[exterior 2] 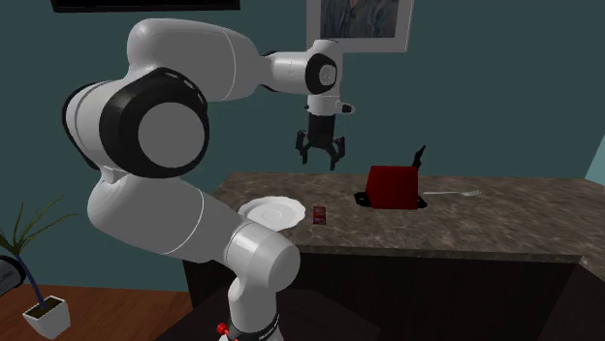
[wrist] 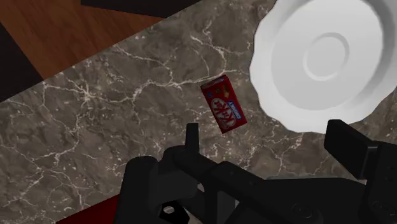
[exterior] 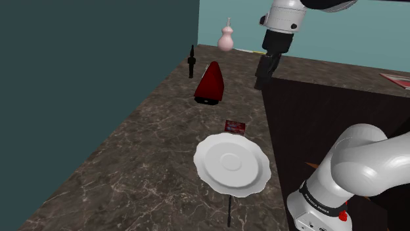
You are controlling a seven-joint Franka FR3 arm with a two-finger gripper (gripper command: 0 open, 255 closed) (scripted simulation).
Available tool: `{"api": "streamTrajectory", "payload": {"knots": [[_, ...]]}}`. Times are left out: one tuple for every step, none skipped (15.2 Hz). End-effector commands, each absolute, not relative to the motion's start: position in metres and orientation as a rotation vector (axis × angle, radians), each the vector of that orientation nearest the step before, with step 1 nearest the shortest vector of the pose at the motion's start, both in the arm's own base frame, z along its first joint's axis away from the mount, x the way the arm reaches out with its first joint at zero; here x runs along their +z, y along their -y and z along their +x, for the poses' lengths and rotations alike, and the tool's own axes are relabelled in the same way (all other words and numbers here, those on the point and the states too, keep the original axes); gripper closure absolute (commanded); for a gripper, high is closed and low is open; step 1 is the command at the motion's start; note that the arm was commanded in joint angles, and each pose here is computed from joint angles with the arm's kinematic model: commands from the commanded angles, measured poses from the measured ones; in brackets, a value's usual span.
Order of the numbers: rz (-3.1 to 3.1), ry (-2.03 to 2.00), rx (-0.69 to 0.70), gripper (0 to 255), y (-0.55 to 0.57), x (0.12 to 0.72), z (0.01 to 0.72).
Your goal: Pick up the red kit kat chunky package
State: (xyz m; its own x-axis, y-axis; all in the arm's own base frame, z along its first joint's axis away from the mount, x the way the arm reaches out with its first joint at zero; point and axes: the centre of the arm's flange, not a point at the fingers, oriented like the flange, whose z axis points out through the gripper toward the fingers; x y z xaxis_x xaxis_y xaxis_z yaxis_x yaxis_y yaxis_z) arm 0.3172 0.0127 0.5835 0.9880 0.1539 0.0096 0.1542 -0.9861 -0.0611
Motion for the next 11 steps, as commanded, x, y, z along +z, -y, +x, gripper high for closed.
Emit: {"api": "streamTrajectory", "payload": {"knots": [[-3.071,0.238,-0.008,0,-0.013,0.583,0.317],[-3.073,0.276,-0.006,0,-0.015,0.571,0.321],[-3.075,0.314,-0.005,0,-0.017,0.558,0.325],[-3.077,0.353,-0.004,0,-0.019,0.546,0.329],[-3.078,0.391,-0.003,0,-0.022,0.533,0.332],[-3.078,0.429,-0.001,0,-0.024,0.521,0.336],[-3.078,0.468,0.0,0,-0.026,0.508,0.34],[-3.078,0.506,0.001,0,-0.028,0.495,0.343],[-3.077,0.545,0.002,0,-0.031,0.483,0.347],[-3.076,0.584,0.004,0,-0.033,0.47,0.35],[-3.074,0.622,0.005,0,-0.035,0.457,0.354]]}}
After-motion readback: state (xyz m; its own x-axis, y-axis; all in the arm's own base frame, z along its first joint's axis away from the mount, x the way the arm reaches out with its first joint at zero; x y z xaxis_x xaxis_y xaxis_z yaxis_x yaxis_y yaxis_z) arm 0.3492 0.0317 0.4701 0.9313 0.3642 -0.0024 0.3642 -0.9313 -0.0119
